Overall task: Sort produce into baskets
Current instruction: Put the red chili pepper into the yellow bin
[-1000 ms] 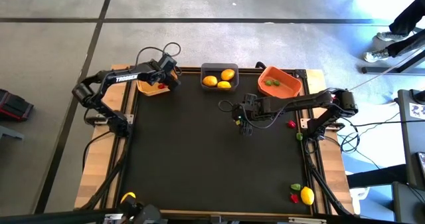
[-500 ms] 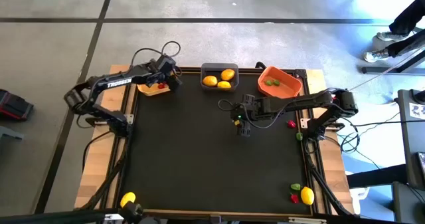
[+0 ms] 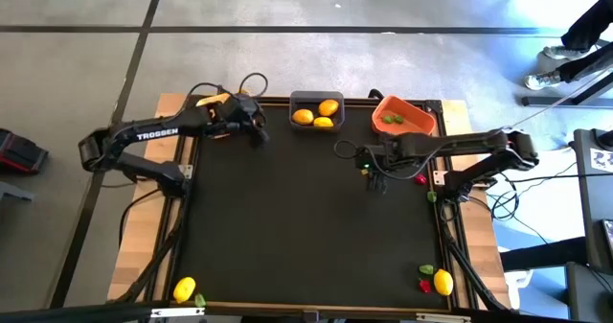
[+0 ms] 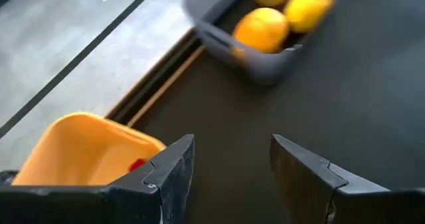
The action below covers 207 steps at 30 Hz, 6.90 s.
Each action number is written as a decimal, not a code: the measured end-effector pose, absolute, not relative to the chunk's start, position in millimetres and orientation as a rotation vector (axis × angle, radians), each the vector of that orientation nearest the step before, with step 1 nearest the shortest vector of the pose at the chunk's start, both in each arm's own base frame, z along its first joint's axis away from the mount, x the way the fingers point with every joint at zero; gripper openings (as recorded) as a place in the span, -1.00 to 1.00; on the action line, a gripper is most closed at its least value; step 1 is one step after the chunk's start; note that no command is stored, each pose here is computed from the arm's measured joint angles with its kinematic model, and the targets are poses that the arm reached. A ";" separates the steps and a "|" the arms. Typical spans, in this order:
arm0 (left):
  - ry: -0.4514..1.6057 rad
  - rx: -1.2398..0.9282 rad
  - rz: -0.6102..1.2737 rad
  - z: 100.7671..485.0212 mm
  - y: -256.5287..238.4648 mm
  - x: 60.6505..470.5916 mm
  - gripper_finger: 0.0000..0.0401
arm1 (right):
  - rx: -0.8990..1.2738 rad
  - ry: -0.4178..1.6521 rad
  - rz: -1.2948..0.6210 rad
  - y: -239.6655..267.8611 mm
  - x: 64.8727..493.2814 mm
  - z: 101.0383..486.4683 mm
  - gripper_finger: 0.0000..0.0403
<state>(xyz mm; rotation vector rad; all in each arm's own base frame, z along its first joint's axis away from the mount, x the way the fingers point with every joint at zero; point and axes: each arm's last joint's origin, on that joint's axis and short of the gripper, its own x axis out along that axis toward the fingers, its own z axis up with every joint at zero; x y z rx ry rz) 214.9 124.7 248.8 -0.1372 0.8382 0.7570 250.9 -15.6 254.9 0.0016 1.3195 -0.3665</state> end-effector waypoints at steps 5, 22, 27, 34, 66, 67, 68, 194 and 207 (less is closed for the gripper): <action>0.832 -0.122 0.690 248.4 107.1 224.7 -0.04 | 0.019 1.389 -0.428 -15.8 233.7 261.4 0.12; 0.826 -0.068 0.579 248.9 80.2 236.3 -0.04 | 0.028 1.612 -0.508 -15.2 209.0 242.0 0.12; 0.829 -0.057 0.574 248.9 80.2 236.3 -0.04 | 0.106 1.688 -0.538 -17.9 198.6 223.8 0.12; 0.824 -0.050 0.572 249.4 80.5 236.7 -0.04 | 0.251 1.767 -0.597 -34.3 185.2 206.6 0.12; 0.823 -0.050 0.573 249.4 80.5 236.8 -0.04 | 0.415 1.948 -0.653 -54.5 156.0 148.0 0.12; 0.823 -0.050 0.573 249.4 80.5 236.8 -0.04 | 0.423 1.948 -0.659 -56.1 156.4 146.6 0.12; 0.823 -0.050 0.573 249.4 80.5 236.8 -0.04 | 0.430 1.952 -0.662 -57.6 156.5 145.4 0.12; 0.205 0.664 0.093 257.4 2.4 328.0 -0.13 | 0.445 0.201 0.203 -56.3 302.0 269.1 -0.79; 0.202 0.641 0.087 257.3 1.8 328.0 -0.32 | 0.442 0.194 0.213 -57.0 301.2 270.6 -0.45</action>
